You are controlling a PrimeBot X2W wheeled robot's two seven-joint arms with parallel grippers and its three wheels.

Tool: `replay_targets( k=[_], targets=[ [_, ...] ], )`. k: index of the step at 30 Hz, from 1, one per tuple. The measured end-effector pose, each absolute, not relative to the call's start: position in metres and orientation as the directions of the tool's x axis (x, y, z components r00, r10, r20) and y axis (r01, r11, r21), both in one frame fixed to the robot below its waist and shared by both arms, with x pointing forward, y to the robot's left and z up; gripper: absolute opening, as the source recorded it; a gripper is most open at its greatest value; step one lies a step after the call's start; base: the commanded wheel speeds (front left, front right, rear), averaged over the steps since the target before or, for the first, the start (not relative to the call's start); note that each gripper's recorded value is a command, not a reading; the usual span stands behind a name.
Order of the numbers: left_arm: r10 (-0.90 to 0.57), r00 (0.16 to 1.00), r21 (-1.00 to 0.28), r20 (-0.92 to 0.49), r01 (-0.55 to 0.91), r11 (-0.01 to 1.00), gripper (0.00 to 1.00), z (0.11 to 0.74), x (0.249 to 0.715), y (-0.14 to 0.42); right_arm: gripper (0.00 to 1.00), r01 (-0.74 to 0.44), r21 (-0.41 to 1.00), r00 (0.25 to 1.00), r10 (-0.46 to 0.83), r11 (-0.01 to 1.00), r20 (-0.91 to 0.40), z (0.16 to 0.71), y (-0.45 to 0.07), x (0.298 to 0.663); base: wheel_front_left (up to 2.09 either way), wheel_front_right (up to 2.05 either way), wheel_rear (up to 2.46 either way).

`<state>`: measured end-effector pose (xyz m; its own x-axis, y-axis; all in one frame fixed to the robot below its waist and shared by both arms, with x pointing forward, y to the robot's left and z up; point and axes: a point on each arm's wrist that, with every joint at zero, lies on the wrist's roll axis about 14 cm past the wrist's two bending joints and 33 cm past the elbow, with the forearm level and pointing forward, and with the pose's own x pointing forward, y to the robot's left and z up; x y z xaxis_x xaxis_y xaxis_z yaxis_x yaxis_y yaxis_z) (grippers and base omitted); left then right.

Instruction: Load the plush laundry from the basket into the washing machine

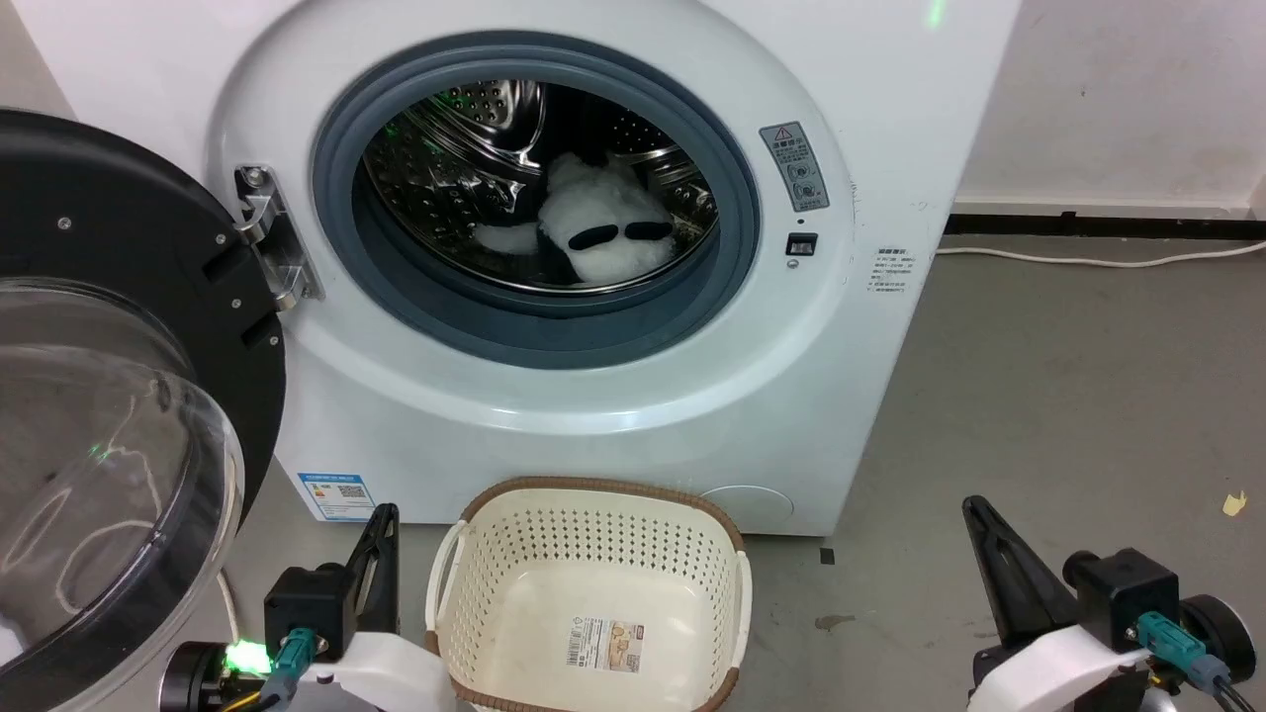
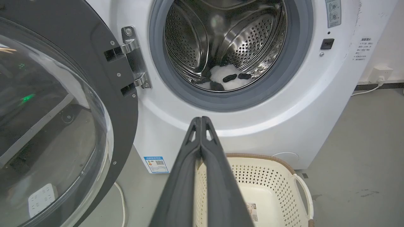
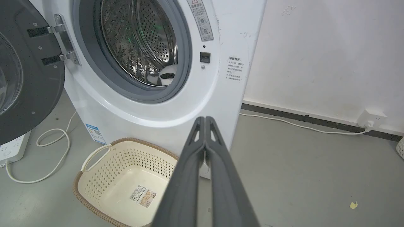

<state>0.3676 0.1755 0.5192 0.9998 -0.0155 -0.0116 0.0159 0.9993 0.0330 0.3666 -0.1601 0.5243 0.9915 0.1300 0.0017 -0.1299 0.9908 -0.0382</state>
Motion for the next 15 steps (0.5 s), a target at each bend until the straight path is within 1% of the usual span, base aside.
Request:
replay_targets(
  k=[15],
  targets=[
    [-0.002, 1.000, 0.049, -0.021, 0.003, 0.999, 0.00, 0.5211, 0.3692, 0.1779, 0.00, -0.131, -0.041, 0.991, 0.130, 0.991, -0.014, 0.5241, -0.1598, 0.3690, 0.00, 0.00, 0.00]
  ],
)
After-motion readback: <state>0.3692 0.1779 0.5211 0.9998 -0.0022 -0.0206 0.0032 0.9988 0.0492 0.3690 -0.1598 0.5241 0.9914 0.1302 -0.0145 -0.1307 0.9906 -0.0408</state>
